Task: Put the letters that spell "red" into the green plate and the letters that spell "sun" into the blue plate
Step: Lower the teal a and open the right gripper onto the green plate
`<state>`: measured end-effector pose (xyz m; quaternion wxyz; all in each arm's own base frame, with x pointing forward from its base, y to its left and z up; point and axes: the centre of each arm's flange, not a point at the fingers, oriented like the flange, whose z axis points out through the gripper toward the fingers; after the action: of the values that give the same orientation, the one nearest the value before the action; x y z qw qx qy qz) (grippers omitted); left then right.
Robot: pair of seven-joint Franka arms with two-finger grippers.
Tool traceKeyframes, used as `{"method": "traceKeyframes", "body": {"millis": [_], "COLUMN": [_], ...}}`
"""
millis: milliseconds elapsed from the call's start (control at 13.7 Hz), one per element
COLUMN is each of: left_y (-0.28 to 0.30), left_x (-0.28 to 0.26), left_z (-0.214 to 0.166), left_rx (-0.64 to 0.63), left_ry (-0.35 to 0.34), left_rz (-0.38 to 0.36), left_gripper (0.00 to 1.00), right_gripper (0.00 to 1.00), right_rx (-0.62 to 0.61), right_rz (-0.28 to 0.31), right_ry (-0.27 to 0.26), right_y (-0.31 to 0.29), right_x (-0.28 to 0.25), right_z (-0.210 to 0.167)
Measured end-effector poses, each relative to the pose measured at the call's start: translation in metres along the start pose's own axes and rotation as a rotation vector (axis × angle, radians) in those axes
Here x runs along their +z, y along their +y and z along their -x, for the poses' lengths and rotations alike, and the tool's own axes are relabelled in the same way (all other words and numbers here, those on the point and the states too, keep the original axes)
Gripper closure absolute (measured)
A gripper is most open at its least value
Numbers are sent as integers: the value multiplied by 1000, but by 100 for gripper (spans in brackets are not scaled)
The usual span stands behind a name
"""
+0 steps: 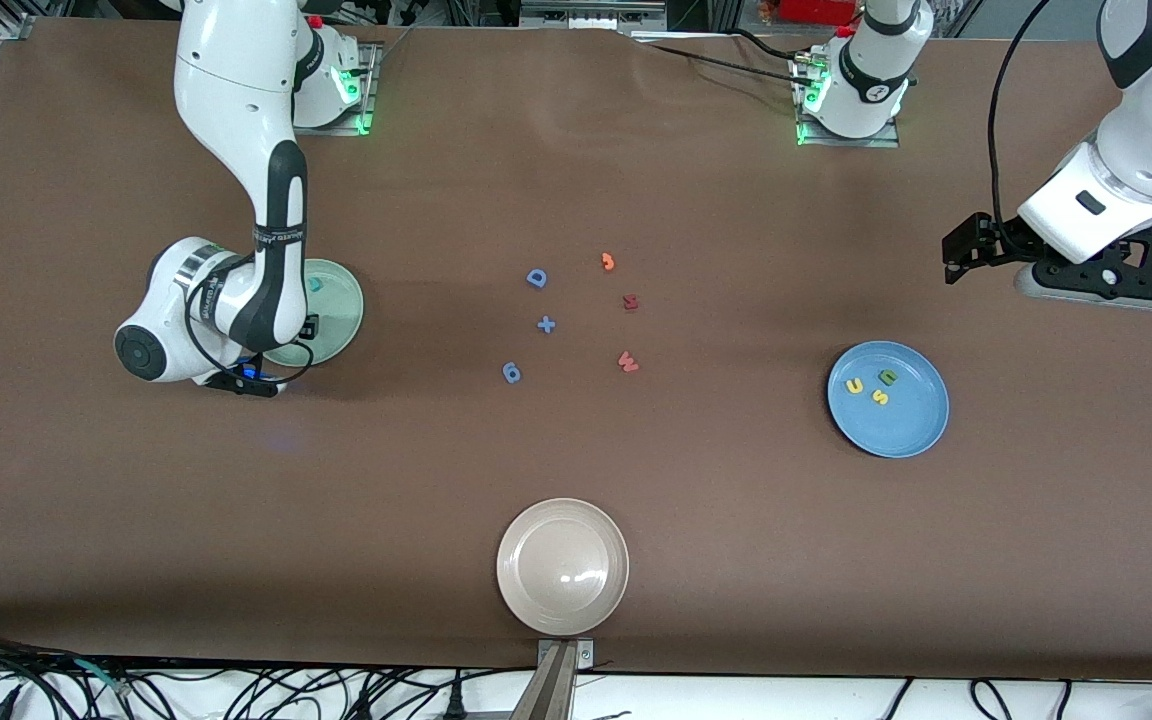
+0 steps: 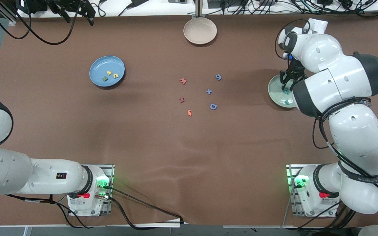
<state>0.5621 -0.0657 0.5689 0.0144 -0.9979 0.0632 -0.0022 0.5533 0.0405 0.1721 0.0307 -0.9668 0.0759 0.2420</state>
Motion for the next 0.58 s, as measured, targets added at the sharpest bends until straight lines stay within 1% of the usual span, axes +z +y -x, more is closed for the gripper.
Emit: {"method": "traceKeyframes", "body": {"millis": [218,364,583], "left_y": [0,0,0], "left_x": [0,0,0], "left_z": [0,0,0], "left_rx": [0,0,0], "left_ry": [0,0,0], "left_rz": [0,0,0], "left_gripper": [0,0,0], "right_gripper": [19,1,1], "right_rx": [-7,-8,-3], "right_rz": [-13,-34,-66], "right_ry": [-13,-36,-75], "right_y": [-5,-5,0], "right_x": [-9,-31,-68], "right_z": [1,5,14]}}
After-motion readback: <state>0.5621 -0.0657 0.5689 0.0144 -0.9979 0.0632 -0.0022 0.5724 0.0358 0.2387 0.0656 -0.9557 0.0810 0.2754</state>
